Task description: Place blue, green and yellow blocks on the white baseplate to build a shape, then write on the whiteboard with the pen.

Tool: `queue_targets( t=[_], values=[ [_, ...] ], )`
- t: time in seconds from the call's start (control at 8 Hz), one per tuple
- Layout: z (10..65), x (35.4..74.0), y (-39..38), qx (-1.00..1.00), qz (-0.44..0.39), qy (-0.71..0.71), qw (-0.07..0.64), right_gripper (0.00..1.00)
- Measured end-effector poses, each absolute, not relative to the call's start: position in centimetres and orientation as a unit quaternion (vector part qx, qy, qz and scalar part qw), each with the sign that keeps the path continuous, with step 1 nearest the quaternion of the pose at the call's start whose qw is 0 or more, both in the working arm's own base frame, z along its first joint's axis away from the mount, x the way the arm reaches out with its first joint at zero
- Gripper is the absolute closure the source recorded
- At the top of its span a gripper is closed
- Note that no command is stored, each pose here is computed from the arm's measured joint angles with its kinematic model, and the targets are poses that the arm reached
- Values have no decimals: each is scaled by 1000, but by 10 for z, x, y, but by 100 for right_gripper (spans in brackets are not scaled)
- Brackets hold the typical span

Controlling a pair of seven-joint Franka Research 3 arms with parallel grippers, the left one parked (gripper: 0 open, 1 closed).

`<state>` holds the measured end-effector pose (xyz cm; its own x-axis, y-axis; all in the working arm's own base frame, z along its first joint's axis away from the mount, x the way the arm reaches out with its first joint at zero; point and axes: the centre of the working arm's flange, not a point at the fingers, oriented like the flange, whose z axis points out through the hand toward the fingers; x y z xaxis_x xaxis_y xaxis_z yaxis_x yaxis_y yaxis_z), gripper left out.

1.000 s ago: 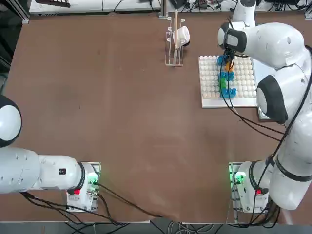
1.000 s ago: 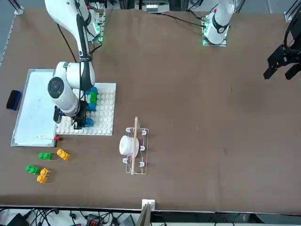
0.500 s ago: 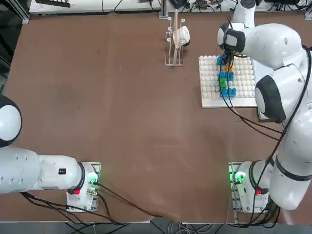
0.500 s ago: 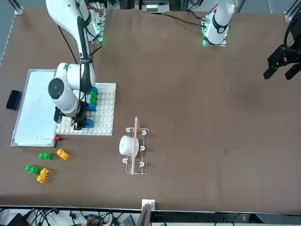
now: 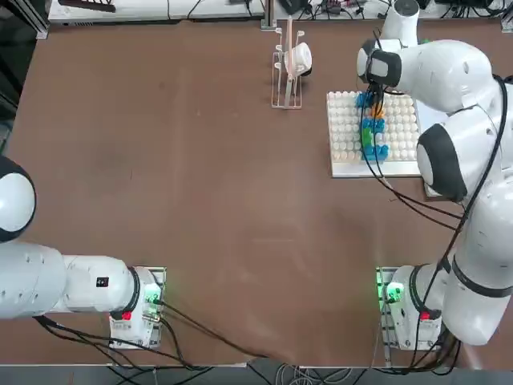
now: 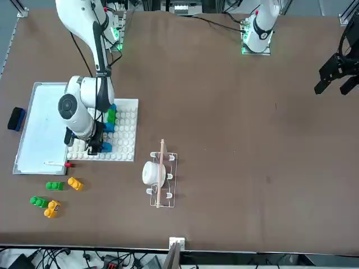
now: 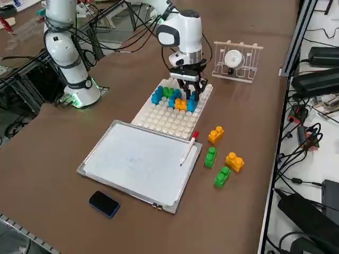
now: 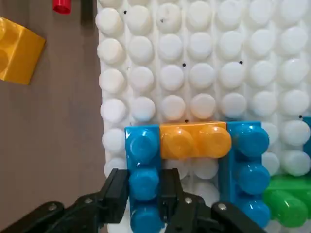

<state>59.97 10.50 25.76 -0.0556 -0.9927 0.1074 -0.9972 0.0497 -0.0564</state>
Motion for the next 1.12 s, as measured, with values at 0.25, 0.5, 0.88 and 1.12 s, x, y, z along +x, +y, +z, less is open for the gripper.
queue_targets(
  t=[0.25,0.5,0.88,1.12],
  values=[
    [256,600,106,687,59,-724,20,64],
    [255,600,105,687,60,-724,20,64],
    [250,600,107,685,61,-726,19,64],
    [250,600,107,686,61,-725,19,64]
  ],
)
